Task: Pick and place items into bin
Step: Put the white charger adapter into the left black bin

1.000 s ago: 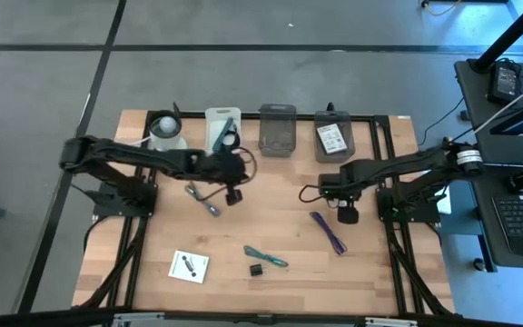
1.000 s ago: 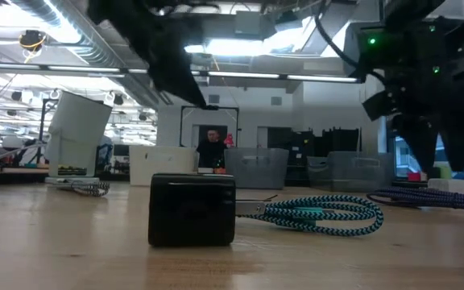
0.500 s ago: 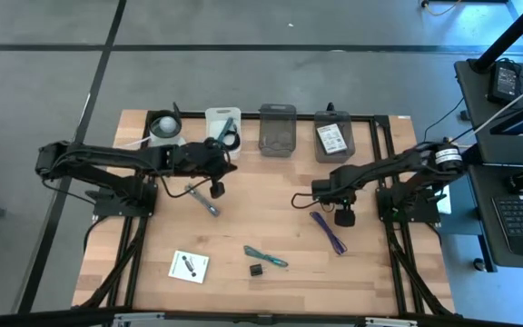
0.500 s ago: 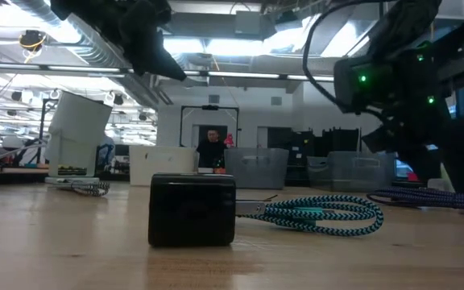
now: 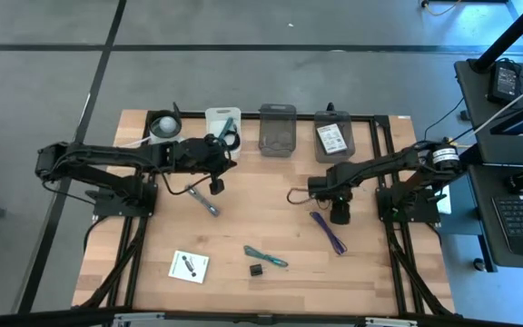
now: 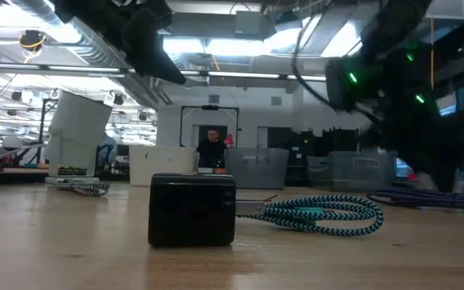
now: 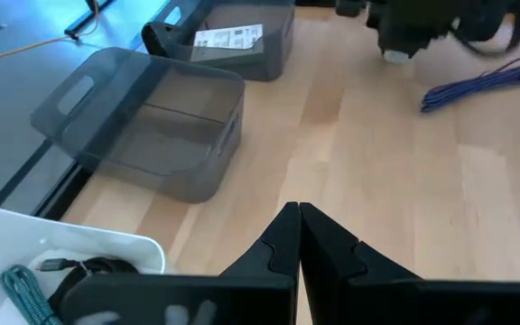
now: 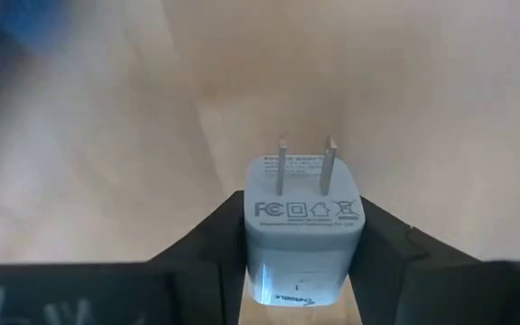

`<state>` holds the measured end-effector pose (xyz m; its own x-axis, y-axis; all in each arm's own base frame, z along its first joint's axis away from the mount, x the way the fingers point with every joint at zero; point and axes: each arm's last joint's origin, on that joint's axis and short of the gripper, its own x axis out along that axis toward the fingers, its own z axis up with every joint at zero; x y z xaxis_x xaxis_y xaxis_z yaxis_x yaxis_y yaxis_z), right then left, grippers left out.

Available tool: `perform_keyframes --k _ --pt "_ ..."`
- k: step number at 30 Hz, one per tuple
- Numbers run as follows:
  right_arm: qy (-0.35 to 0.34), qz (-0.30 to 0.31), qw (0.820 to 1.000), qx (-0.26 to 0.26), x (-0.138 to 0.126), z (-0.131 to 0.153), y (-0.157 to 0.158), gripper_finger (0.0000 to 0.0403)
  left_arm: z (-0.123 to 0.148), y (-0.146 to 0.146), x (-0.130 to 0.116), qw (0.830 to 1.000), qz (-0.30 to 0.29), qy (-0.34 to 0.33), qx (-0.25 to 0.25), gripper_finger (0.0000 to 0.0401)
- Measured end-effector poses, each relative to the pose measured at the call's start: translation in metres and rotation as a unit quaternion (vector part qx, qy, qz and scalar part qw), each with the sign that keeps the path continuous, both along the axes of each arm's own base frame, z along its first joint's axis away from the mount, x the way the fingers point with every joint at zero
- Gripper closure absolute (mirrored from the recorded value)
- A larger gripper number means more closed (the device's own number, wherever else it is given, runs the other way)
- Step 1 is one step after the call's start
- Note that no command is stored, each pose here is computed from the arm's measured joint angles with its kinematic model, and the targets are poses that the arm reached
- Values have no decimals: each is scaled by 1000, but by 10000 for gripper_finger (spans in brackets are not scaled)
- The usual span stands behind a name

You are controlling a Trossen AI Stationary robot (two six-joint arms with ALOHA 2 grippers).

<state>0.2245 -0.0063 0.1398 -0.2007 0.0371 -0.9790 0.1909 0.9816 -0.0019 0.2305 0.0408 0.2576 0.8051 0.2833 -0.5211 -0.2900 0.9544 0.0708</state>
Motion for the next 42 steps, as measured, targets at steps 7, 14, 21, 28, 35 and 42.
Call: perform_keyframes --k 7,14,21,28,35,42 --pt "-198 -50 979 -17 34 87 -24 263 1 9 -1 1000 14 -3 8 400" --pt "-445 -86 880 -143 56 196 -77 263 6 13 1 999 2 -19 48 399" --pt "-451 -81 864 -206 108 233 -143 263 5 19 -1 997 -17 1 76 399" --pt "-304 -104 935 -148 159 163 -215 263 0 27 -6 998 -35 23 46 399" --pt "-206 -168 961 -77 164 78 -266 263 -6 31 -12 997 -55 49 9 399" --pt "-196 -180 962 -68 170 51 -275 263 -9 36 -16 997 -55 60 -7 399"
